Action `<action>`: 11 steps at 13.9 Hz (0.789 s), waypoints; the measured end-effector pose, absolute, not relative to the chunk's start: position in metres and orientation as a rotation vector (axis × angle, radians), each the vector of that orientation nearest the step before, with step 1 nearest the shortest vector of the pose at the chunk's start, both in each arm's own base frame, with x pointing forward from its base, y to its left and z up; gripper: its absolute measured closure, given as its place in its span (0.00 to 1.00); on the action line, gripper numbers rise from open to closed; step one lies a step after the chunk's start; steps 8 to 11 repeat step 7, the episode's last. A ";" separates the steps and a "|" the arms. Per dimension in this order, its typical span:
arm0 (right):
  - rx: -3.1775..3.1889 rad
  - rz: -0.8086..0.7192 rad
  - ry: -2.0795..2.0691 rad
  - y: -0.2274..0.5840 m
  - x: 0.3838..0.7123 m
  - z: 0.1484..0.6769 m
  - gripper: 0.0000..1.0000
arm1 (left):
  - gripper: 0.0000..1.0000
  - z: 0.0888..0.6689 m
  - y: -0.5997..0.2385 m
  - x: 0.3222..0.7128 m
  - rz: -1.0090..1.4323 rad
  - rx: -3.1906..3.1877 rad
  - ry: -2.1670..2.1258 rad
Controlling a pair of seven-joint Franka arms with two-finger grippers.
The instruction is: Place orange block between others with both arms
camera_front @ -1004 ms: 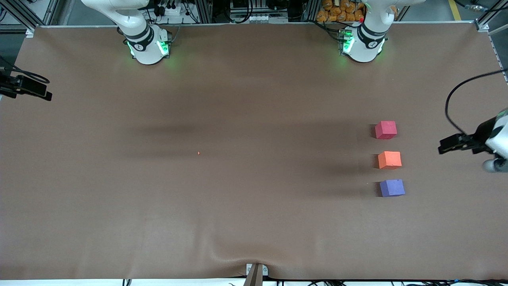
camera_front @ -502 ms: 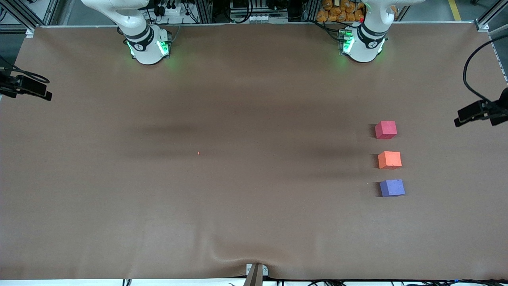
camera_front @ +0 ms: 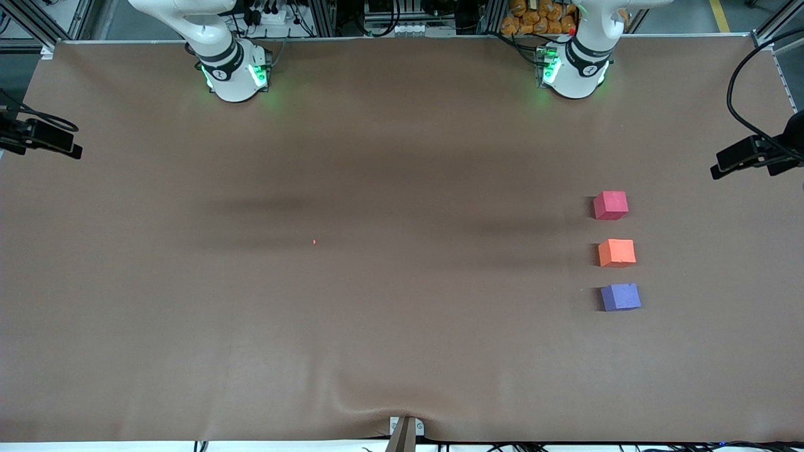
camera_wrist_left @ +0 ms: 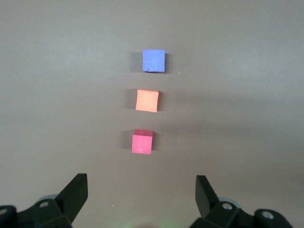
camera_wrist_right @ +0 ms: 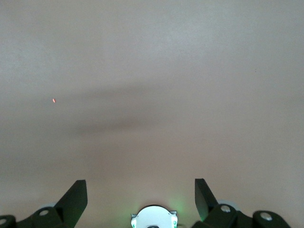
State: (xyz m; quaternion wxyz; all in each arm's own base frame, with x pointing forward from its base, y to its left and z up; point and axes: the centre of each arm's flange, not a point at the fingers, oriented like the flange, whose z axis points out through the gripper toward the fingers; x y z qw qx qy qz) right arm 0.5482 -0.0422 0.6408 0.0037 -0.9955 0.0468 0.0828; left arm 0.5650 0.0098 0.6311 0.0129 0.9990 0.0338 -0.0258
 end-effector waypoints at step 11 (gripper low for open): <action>-3.120 0.260 0.147 -0.042 0.548 0.641 0.00 | 0.00 0.638 -0.004 0.547 -0.109 3.110 0.150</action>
